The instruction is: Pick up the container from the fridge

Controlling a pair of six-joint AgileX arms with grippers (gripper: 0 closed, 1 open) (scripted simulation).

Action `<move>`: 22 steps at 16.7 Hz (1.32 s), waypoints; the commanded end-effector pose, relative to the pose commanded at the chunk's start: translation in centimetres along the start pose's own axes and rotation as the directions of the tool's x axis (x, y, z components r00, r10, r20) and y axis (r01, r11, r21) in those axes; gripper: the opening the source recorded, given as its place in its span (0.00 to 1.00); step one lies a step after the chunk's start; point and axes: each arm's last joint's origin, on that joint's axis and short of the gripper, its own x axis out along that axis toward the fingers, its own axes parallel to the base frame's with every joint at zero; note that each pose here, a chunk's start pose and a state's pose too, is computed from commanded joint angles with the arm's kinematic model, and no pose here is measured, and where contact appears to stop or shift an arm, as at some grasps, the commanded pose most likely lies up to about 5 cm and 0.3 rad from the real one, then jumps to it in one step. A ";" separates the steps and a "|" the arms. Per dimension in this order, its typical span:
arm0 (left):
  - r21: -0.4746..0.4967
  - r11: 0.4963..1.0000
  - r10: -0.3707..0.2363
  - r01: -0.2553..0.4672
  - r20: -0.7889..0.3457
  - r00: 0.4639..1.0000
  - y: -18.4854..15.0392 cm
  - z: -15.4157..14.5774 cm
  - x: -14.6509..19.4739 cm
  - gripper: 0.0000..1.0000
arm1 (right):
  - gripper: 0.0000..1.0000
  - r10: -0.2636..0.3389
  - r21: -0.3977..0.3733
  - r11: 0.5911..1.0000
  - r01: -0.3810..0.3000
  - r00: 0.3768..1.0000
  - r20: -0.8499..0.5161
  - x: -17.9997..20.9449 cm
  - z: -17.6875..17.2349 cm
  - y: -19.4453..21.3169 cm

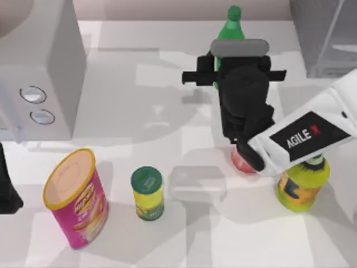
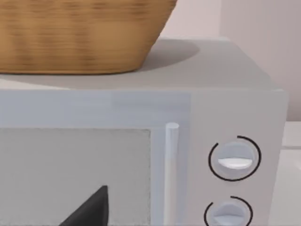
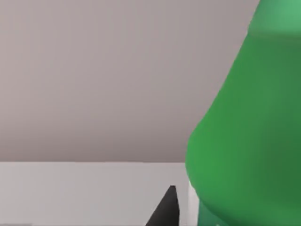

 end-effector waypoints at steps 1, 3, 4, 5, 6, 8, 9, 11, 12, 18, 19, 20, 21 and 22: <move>0.000 1.000 0.000 0.000 0.000 1.000 0.0 0.0 0.0 1.00 | 0.00 0.000 0.000 1.000 0.000 1.000 0.000 0.0 0.0 0.0; 0.000 1.000 0.000 0.000 0.000 1.000 0.0 0.0 0.0 1.00 | 0.00 0.000 0.000 1.000 0.000 1.000 0.000 0.0 0.0 0.0; 0.000 1.000 0.000 0.000 0.000 1.000 0.0 0.0 0.0 1.00 | 0.08 0.000 0.000 1.000 0.000 1.000 0.000 0.0 0.0 0.0; 0.000 1.000 0.000 0.000 0.000 1.000 0.0 0.0 0.0 1.00 | 0.15 0.000 0.000 1.000 0.000 1.000 0.000 0.0 0.0 0.0; 0.000 1.000 0.000 0.000 0.000 1.000 0.0 0.0 0.0 1.00 | 0.23 0.000 0.000 1.000 0.000 1.000 0.000 0.0 0.0 0.0; 0.000 1.000 0.000 0.000 0.000 1.000 0.0 0.0 0.0 1.00 | 0.38 0.000 0.000 1.000 0.000 1.000 0.000 0.0 0.0 0.0; 0.000 1.000 0.000 0.000 0.000 1.000 0.0 0.0 0.0 1.00 | 0.45 0.000 0.000 1.000 0.000 1.000 0.000 0.0 0.0 0.0; 0.000 1.000 0.000 0.000 0.000 1.000 0.0 0.0 0.0 1.00 | 0.60 0.000 0.000 1.000 0.000 1.000 0.000 0.0 0.0 0.0; 0.000 1.000 0.000 0.000 0.000 1.000 0.0 0.0 0.0 1.00 | 0.68 0.000 0.000 1.000 0.000 1.000 0.000 0.0 0.0 0.0; 0.000 1.000 0.000 0.000 0.000 1.000 0.0 0.0 0.0 1.00 | 1.00 0.000 0.000 1.000 0.000 1.000 0.000 0.0 0.0 0.0; 0.000 1.000 0.000 0.000 0.000 1.000 0.0 0.0 0.0 1.00 | 1.00 0.000 0.000 1.000 0.000 1.000 0.000 0.0 0.0 0.0; 0.000 1.000 0.000 0.000 0.000 1.000 0.0 0.0 0.0 1.00 | 1.00 0.000 0.000 1.000 0.000 1.000 0.000 0.0 0.0 0.0; 0.000 1.000 0.000 0.000 0.000 1.000 0.0 0.0 0.0 1.00 | 1.00 0.000 0.000 1.000 0.000 1.000 0.000 0.0 0.0 0.0; 0.000 1.000 0.000 0.000 0.000 1.000 0.0 0.0 0.0 1.00 | 1.00 0.000 0.000 1.000 0.000 1.000 0.000 0.0 0.0 0.0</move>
